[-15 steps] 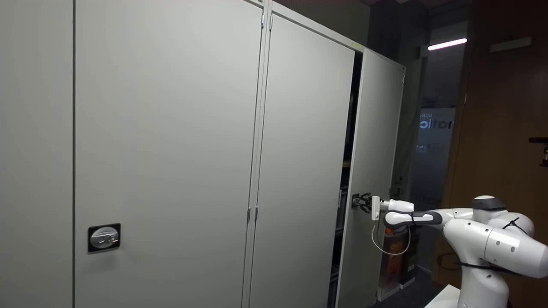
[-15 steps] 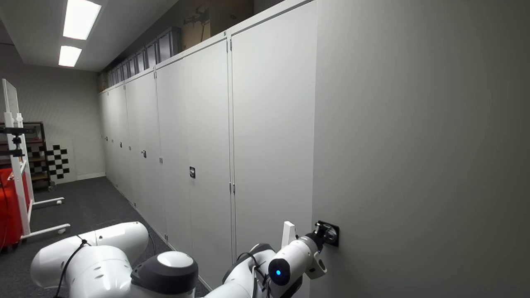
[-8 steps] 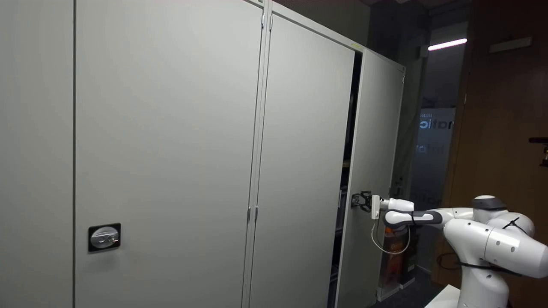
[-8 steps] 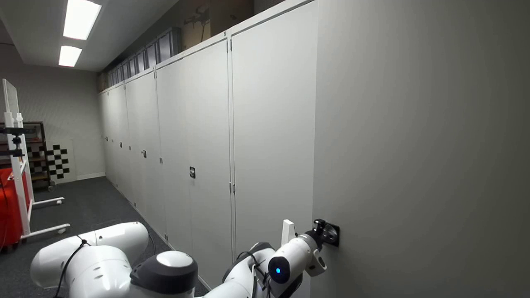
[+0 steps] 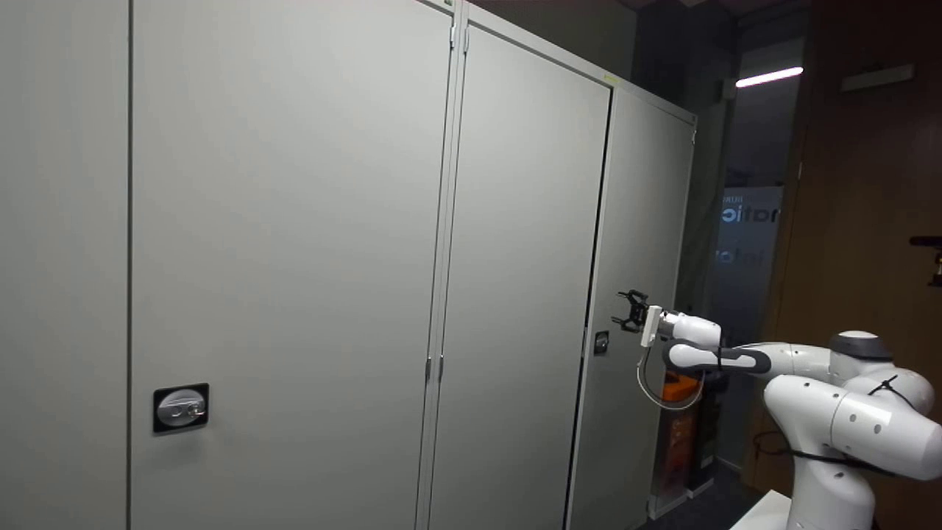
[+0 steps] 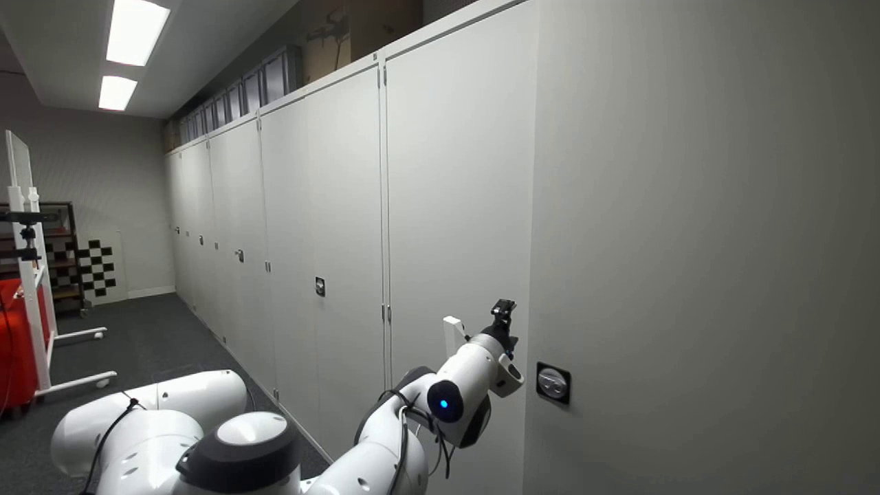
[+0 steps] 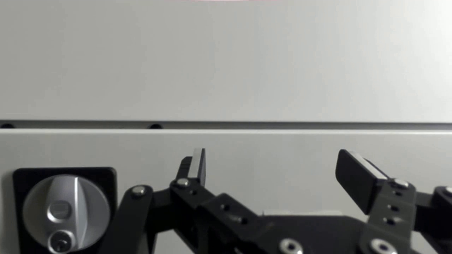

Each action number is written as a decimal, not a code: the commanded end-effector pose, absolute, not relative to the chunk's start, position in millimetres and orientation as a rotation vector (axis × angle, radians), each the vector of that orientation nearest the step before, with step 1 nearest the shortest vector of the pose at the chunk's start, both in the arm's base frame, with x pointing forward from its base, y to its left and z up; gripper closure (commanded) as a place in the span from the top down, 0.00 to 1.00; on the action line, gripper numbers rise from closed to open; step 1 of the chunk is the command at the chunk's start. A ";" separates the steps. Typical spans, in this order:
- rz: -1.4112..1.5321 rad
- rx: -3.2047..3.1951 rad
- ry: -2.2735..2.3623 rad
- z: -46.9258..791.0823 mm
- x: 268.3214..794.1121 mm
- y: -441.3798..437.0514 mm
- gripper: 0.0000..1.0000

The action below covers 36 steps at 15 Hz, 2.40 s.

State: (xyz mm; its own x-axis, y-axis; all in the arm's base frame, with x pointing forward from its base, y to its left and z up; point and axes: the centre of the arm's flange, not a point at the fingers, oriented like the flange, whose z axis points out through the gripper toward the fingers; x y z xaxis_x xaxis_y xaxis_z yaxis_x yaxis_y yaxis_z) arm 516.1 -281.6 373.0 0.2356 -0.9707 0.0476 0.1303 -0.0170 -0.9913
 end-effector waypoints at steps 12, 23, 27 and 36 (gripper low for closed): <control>-1.295 -1.521 0.559 330.4 476.9 -216.3 1.00; -1.431 -1.785 0.244 321.6 471.8 -192.9 1.00; -1.477 -1.859 0.133 333.1 471.1 -186.7 1.00; -1.579 -2.024 -0.146 366.6 470.5 -167.1 1.00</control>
State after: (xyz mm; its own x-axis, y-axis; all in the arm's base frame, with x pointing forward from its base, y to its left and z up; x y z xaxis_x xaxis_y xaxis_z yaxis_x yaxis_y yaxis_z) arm 470.5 -174.3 345.8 0.2954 -0.3672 0.8820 0.4008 -0.7904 -0.4633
